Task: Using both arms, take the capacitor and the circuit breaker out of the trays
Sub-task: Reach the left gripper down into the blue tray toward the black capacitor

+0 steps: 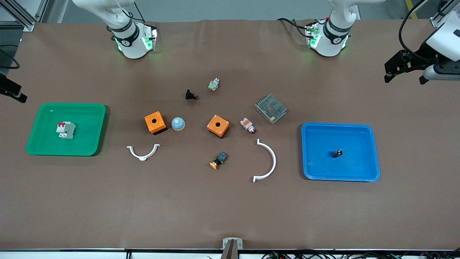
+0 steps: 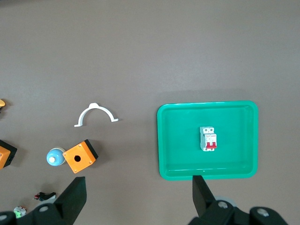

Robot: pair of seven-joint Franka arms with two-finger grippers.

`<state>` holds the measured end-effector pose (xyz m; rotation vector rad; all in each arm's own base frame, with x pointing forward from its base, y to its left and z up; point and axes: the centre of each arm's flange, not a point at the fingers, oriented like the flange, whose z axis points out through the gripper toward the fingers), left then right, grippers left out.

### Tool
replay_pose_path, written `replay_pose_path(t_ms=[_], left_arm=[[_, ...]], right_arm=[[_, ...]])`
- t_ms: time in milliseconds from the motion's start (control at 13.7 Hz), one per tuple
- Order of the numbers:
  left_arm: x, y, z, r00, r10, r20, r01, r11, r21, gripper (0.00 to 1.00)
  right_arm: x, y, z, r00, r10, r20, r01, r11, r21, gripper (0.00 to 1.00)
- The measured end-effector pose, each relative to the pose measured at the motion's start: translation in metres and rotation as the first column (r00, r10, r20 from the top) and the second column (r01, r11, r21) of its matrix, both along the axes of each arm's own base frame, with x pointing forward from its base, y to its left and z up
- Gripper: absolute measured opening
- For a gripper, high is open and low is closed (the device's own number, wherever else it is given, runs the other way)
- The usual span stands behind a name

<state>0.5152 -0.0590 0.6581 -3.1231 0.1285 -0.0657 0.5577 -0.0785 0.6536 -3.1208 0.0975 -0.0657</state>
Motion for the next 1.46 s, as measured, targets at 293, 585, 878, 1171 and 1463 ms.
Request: replay_pose_path(t_ms=[293, 585, 878, 1171, 1463], left_arm=[[0.003, 0.003, -0.005, 1.000, 0.004, -0.008, -0.004, 1.000, 0.016, 1.00], [0.045, 0.005, -0.074, 0.996, 0.002, -0.094, 0.003, 0.999, 0.052, 1.00], [0.088, 0.003, -0.191, 0.993, -0.007, -0.118, 0.012, 0.999, 0.041, 1.00], [0.102, 0.021, -0.287, 0.996, 0.013, -0.091, -0.011, 1.000, 0.025, 0.99], [0.105, 0.020, -0.365, 0.998, 0.007, -0.066, -0.007, 1.000, 0.008, 0.93]], right_arm=[[0.000, 0.000, 0.000, 1.000, 0.000, 0.000, 0.000, 1.000, 0.000, 1.00], [0.000, 0.000, 0.001, 1.000, 0.000, 0.002, 0.000, 1.000, 0.000, 1.00], [0.002, 0.000, -0.002, 1.000, 0.000, -0.003, 0.000, 1.000, -0.001, 1.00], [0.006, 0.000, -0.009, 1.000, 0.000, -0.015, 0.000, 1.000, -0.002, 1.00], [0.008, -0.002, -0.018, 0.999, -0.006, -0.042, 0.006, 1.000, -0.002, 1.00]])
